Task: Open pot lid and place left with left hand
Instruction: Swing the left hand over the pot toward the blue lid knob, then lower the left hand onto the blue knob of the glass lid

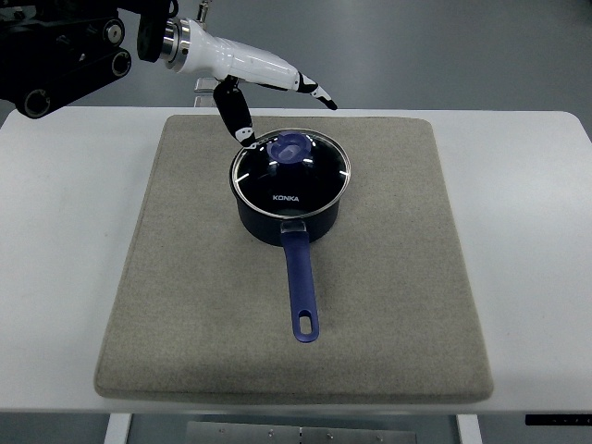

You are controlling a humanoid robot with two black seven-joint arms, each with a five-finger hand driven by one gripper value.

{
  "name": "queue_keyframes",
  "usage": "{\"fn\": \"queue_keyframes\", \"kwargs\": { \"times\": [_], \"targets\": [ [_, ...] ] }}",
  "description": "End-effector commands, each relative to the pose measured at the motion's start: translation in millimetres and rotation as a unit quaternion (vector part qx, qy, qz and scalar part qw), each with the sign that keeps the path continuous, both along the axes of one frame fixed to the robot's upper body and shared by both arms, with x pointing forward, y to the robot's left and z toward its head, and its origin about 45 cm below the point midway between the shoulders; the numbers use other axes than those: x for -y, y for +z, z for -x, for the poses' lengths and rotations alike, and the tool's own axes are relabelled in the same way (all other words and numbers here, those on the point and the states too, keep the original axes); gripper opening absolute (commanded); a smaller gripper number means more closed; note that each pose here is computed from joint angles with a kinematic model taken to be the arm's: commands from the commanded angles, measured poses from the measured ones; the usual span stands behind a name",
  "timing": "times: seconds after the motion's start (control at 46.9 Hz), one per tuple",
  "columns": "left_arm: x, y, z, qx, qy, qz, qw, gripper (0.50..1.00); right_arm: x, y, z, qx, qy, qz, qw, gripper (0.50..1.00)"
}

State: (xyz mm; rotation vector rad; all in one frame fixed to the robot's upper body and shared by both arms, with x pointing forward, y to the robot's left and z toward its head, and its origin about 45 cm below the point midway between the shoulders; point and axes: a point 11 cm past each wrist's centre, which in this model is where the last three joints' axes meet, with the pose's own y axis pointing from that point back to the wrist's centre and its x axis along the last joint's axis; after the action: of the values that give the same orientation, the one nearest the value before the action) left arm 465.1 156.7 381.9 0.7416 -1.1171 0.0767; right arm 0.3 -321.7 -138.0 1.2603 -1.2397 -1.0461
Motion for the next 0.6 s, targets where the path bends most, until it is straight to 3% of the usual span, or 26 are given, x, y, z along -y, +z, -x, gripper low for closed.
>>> {"fn": "queue_keyframes", "kwargs": {
  "times": [0.0,0.32,0.576],
  "targets": [
    [-1,-2,-0.3,0.006,-0.003,-0.013,1.000,0.975,0,0,0.0,0.000,0.000,0.000,1.000,0.917],
    [-6,-4,-2.8,0.047,-0.022,-0.090,0.995,0.943,0,0,0.0,0.000,0.000,0.000,1.000,0.917],
    [19,3,1.4,0.063,-0.052,-0.102,0.991,0.949,0,0,0.0,0.000,0.000,0.000,1.000,0.917]
  ]
}}
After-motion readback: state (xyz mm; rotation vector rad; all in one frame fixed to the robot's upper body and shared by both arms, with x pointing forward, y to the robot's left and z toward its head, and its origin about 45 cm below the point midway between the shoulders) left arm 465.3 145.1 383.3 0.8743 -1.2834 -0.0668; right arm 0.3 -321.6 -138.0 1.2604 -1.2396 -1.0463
